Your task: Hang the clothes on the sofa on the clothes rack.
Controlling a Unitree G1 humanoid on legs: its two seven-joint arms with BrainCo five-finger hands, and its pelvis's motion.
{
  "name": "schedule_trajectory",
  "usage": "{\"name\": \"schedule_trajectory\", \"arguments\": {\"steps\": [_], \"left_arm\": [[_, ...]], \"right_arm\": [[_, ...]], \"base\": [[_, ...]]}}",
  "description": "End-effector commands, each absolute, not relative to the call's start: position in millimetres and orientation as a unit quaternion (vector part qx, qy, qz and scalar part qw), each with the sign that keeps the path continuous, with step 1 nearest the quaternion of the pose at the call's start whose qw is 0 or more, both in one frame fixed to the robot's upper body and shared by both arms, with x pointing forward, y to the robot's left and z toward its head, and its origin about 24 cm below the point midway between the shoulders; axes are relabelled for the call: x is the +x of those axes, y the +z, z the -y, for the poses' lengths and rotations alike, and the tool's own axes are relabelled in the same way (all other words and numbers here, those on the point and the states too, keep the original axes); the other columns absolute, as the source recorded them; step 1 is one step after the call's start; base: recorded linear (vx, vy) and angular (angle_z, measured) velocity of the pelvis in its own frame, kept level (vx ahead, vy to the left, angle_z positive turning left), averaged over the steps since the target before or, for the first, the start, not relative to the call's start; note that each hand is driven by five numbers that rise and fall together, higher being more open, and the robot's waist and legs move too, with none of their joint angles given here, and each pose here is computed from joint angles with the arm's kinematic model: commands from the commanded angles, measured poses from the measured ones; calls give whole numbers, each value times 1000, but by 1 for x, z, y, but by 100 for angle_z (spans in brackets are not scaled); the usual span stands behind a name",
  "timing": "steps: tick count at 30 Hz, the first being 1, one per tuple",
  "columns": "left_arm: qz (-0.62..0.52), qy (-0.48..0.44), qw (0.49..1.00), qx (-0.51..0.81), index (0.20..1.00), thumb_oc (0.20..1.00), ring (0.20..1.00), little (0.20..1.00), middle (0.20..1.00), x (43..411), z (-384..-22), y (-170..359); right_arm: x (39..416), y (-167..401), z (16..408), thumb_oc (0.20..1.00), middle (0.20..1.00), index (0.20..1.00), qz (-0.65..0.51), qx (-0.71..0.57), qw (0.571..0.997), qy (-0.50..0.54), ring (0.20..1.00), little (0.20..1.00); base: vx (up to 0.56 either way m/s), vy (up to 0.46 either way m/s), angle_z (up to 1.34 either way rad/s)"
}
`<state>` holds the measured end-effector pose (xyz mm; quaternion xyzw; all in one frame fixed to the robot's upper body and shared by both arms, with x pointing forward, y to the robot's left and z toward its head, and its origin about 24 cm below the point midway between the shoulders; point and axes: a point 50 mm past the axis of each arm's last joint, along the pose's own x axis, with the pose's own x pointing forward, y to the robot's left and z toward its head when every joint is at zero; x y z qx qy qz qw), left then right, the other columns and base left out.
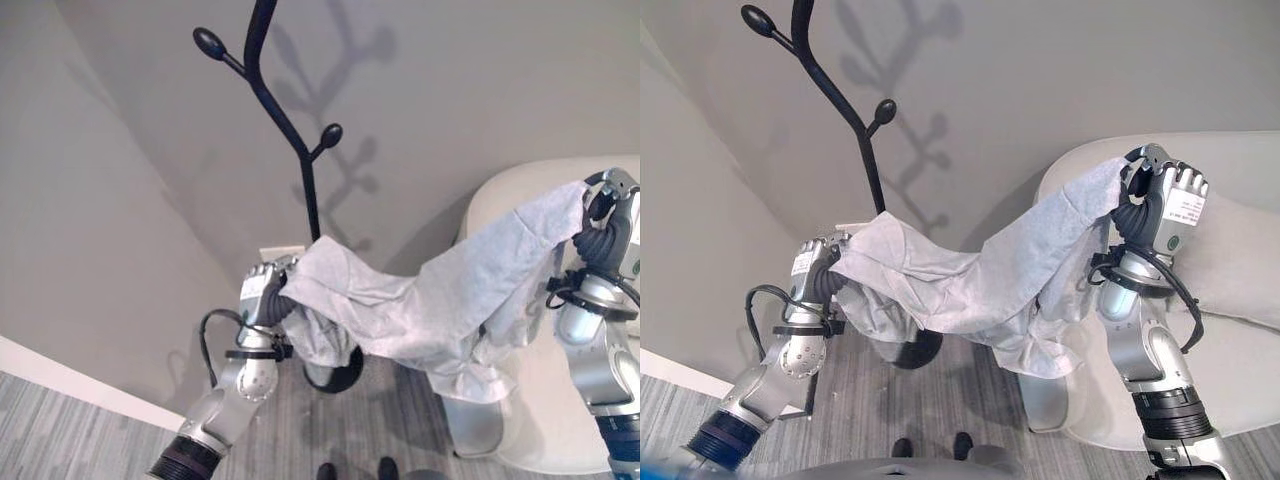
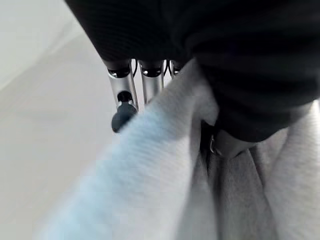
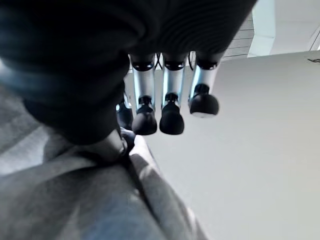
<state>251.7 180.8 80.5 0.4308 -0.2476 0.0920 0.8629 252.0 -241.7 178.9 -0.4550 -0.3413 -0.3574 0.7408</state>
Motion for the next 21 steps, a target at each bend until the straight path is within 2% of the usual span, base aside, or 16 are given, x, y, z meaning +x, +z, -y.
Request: {"name": "schedule_trajectory", "arguments": {"steps": [1, 4, 6, 10, 12, 16, 17, 21], "left_arm": [[345, 177, 805, 449, 200, 200, 200, 200, 200, 262, -202, 129], [356, 206, 789, 457, 200, 200, 200, 200, 200, 262, -211, 138], [372, 239, 758, 479, 200, 200, 200, 200, 200, 262, -226, 152], [396, 272, 715, 507, 200, 200, 200, 200, 200, 275, -240, 178], [395, 285, 710, 508, 200, 200, 200, 200, 200, 281, -245, 188], [426, 298, 665, 536, 200, 200, 200, 200, 200, 287, -256, 221], [427, 300, 665, 535, 200, 200, 200, 200, 200, 288, -256, 222], [452, 316, 632, 544, 200, 200, 200, 200, 200, 290, -262, 250]], "right_arm": [[245, 214, 249, 200, 200, 200, 414, -452, 688, -388, 200, 200], [244, 216, 256, 200, 200, 200, 409, -460, 680, -397, 200, 200], [243, 226, 264, 200, 200, 200, 421, -454, 665, -418, 200, 200], [261, 254, 274, 200, 200, 200, 437, -423, 657, -445, 200, 200], [266, 266, 282, 200, 200, 200, 427, -431, 647, -463, 200, 200], [271, 316, 296, 200, 200, 200, 437, -456, 586, -508, 200, 200], [273, 318, 295, 200, 200, 200, 439, -455, 585, -508, 200, 200], [267, 359, 312, 200, 200, 200, 433, -480, 527, -552, 200, 200]], "base": [[136, 16, 27], [119, 36, 15], [248, 99, 15], [184, 90, -8], [180, 116, -13], [239, 149, -36], [157, 132, -36], [107, 80, -2]]}}
